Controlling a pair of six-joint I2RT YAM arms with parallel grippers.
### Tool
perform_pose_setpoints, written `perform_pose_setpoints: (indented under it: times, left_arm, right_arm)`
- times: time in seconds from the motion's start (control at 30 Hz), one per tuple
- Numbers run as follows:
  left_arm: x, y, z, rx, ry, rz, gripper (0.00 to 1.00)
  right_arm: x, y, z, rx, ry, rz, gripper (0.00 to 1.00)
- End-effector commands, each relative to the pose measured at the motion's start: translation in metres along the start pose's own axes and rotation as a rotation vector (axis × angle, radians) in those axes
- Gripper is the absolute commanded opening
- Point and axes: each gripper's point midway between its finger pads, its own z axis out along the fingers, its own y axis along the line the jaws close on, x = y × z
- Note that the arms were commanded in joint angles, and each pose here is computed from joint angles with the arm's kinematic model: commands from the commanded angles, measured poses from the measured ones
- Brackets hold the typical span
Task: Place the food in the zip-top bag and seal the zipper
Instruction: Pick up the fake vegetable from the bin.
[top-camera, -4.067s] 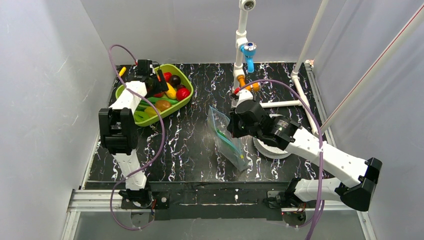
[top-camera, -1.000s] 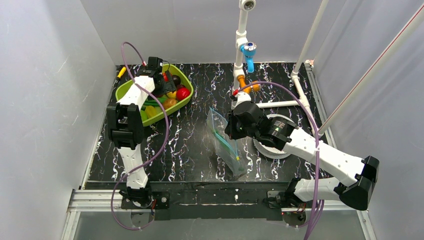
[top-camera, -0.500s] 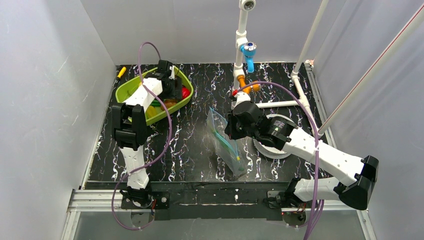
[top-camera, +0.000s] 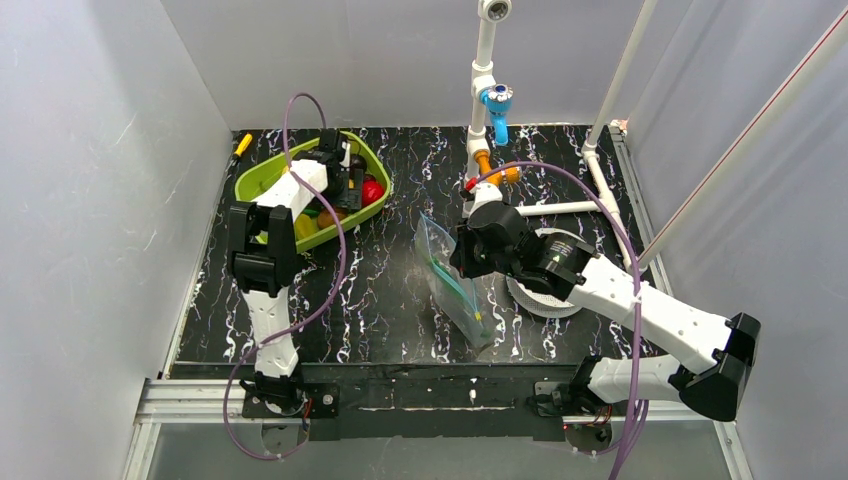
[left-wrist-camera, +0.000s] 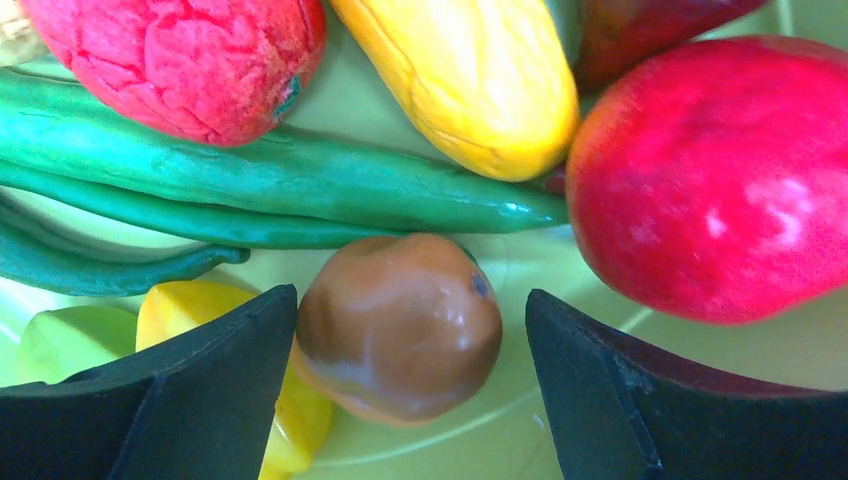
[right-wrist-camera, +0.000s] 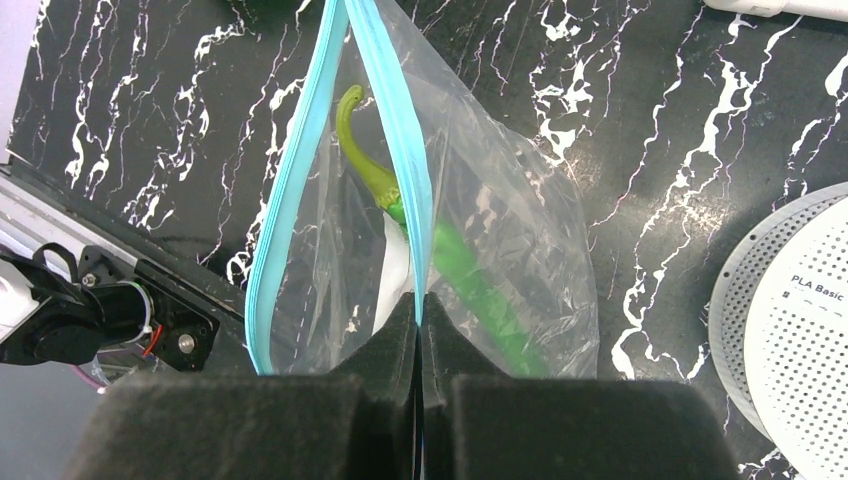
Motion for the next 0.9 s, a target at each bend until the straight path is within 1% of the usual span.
perform_pose_setpoints:
  times: [0.0,0.13,0.2,0.23,0.3,0.47,0.57,0.63,0.67,0.7,0.8,0.83,0.87]
  left_arm:
    - [0.017,-0.001,0.004,-0.005,0.086,0.034,0.83]
    - [0.023,-0.014,0.012,0.058,0.129,0.019,0.88]
    - [0.023,-0.014,0.014,0.058,0.144,0.013,0.83]
    - [0.023,-0.014,0.014,0.055,0.144,0.013,0.79]
    - [0.021,-0.012,0.013,0.045,0.138,0.015,0.68]
    - [0.008,-0.008,-0.004,0.034,0.083,0.008,0.47]
    - [-0.003,-0.003,-0.020,0.025,0.032,0.004,0.37]
    - [-0.014,0.001,-0.032,0.012,-0.023,-0.011,0.31]
    - [-0.021,0.003,-0.038,0.006,-0.067,-0.020,0.28]
    - [-0.028,0.006,-0.047,0.000,-0.118,-0.030,0.23]
    - [-0.045,0.019,-0.078,-0.041,-0.236,-0.063,0.02]
    - [-0.049,0.021,-0.087,-0.044,-0.274,-0.072,0.00]
    - [-0.055,0.023,-0.103,-0.036,-0.320,-0.082,0.00]
  right_arm:
    - [-0.023,0.010,-0.005,-0.028,-0.061,0.010,0.01]
    - [-0.016,0.010,0.000,-0.025,-0.038,0.014,0.01]
    - [-0.015,0.009,0.001,-0.022,-0.033,0.013,0.01]
    - [-0.015,0.009,0.000,-0.022,-0.034,0.015,0.01]
    - [-0.016,0.008,-0.001,-0.019,-0.038,0.014,0.01]
    - [-0.017,0.011,0.001,-0.026,-0.035,0.015,0.01]
    - [-0.015,0.012,0.005,-0.029,-0.024,0.013,0.01]
    - [-0.015,0.013,0.006,-0.030,-0.022,0.013,0.01]
    - [-0.015,0.014,0.007,-0.031,-0.019,0.013,0.01]
    - [-0.014,0.014,0.008,-0.031,-0.017,0.012,0.01]
    - [-0.012,0.013,0.009,-0.033,-0.017,0.001,0.01]
    - [-0.013,0.013,0.010,-0.033,-0.019,-0.001,0.01]
    - [-0.013,0.014,0.011,-0.039,-0.020,-0.005,0.01]
